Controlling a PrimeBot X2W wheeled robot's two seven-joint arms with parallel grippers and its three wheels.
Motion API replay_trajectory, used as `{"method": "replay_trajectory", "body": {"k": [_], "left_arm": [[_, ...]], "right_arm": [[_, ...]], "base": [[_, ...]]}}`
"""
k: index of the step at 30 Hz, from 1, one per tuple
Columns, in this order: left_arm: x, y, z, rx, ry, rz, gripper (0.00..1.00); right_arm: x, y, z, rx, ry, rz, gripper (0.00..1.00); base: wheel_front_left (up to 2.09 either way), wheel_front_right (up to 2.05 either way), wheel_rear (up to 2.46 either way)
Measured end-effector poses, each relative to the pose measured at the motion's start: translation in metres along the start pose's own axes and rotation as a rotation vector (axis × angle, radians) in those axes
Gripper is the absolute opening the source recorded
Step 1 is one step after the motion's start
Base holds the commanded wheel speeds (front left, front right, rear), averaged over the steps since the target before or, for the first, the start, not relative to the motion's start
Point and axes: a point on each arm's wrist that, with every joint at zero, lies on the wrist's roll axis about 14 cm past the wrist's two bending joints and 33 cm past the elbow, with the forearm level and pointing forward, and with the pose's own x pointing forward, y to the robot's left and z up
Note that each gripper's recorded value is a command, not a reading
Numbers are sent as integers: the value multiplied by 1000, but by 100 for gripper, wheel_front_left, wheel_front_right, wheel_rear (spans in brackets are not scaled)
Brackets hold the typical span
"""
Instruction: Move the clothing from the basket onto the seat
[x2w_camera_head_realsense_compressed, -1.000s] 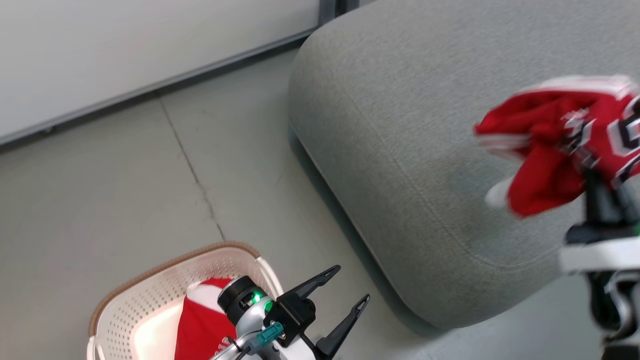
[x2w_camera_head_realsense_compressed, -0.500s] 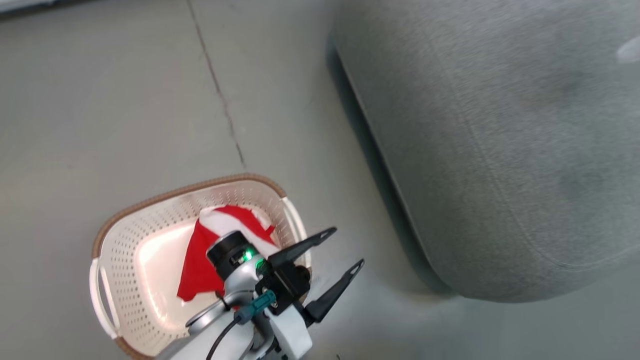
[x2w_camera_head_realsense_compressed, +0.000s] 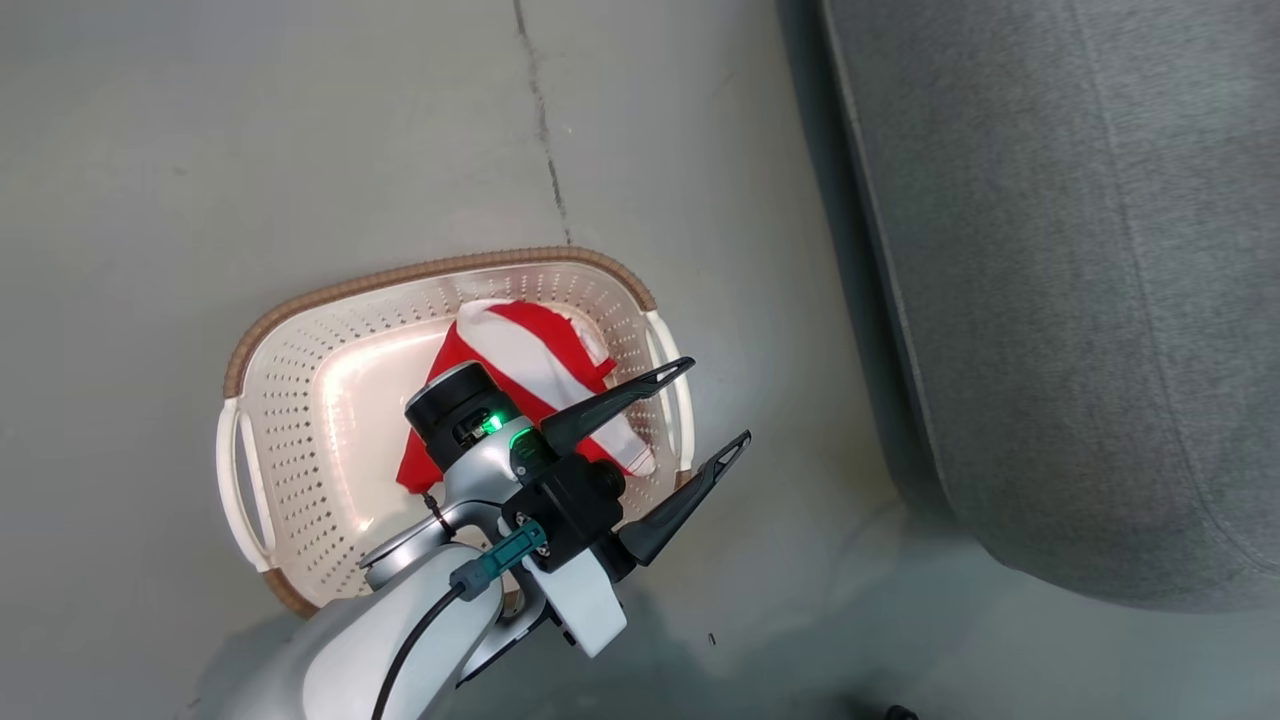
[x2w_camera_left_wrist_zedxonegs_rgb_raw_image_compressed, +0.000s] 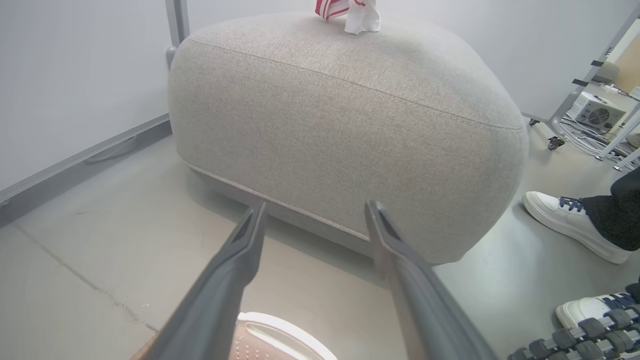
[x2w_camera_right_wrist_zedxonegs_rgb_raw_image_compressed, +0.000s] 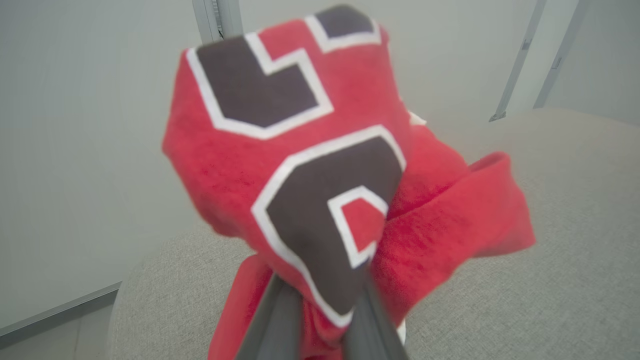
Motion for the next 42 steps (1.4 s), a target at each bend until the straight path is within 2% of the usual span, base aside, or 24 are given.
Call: {"method": "replay_trajectory", "body": {"k": [10, 14, 15, 16, 21, 26, 35, 39, 42], "left_arm": [[-5, 3, -18, -37, 27, 10, 100], [-5, 3, -19, -36, 30, 7, 100], [-5, 3, -19, -36, 31, 6, 100], [-5, 3, -19, -35, 31, 5, 100], [-2, 1, -13, -12, 27, -2, 100], [2, -7, 2, 10, 5, -10, 100], [8, -37, 36, 22, -43, -31, 100], [7, -52, 52, 27, -66, -34, 100], [7, -64, 66, 43, -90, -39, 100]], "right_arm": [[5, -2, -68, -19, 232, -49, 0], [-1, -9, -81, -16, 284, -77, 0], [-1, -10, -81, -18, 280, -82, 29], [-2, -11, -80, -20, 277, -83, 100], [-8, -15, -76, 16, 269, -106, 100], [-22, -23, -69, -17, 278, -97, 100], [-39, -39, -10, -61, 178, -66, 100], [-52, -36, 8, -97, 142, -15, 100], [-58, -34, 40, -83, 50, 18, 100]], "base": [[0, 0, 0], [0, 0, 0], [0, 0, 0], [0, 0, 0], [0, 0, 0], [0, 0, 0], [0, 0, 0], [0, 0, 0], [0, 0, 0]]}}
